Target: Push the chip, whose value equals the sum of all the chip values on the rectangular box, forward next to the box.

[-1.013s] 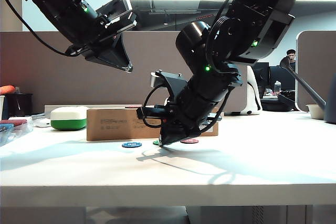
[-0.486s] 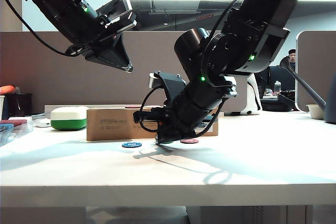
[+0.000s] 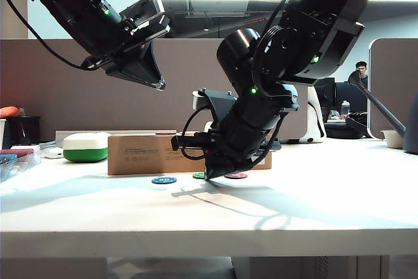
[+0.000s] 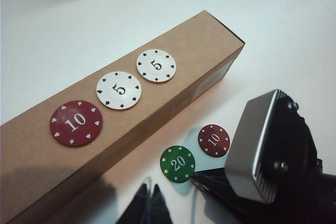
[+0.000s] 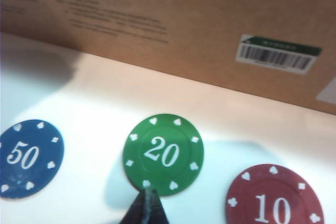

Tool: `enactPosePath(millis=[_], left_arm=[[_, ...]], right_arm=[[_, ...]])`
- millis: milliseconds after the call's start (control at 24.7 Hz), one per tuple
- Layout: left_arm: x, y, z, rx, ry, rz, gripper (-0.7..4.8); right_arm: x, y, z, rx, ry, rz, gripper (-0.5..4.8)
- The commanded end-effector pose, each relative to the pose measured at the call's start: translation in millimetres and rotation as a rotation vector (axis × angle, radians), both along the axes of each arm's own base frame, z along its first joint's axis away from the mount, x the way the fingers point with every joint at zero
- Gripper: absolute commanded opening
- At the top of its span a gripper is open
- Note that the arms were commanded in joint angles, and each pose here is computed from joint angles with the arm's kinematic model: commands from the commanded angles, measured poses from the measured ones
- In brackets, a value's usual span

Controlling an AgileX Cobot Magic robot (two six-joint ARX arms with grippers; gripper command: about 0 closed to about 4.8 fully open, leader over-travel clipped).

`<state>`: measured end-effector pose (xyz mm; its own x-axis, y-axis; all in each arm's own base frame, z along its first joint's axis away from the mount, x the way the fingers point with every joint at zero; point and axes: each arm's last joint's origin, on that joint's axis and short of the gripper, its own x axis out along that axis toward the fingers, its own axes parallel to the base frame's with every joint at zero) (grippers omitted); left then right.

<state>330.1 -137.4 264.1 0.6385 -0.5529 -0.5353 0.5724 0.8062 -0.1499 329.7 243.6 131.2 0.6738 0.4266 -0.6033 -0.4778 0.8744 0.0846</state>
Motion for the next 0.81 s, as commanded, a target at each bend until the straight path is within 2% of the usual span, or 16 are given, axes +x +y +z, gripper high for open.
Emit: enactPosePath(millis=[41, 527, 810], left_arm=[[0.1, -0.8, 3.0, -0.007, -0.019, -0.008, -0.05], [0.1, -0.8, 3.0, -0.007, -0.019, -0.008, -0.05], [0.1, -0.8, 3.0, -0.006, -0.019, -0.008, -0.05]], right_arm=[[-2.9, -2.8, -7.6, -0.041, 0.048, -0.012, -0.05], [0.4, 0.5, -24.2, -0.061, 0.025, 0.008, -0.05], [4.9, 3.7, -17.8, -0.005, -0.049, 0.006, -0.05]])
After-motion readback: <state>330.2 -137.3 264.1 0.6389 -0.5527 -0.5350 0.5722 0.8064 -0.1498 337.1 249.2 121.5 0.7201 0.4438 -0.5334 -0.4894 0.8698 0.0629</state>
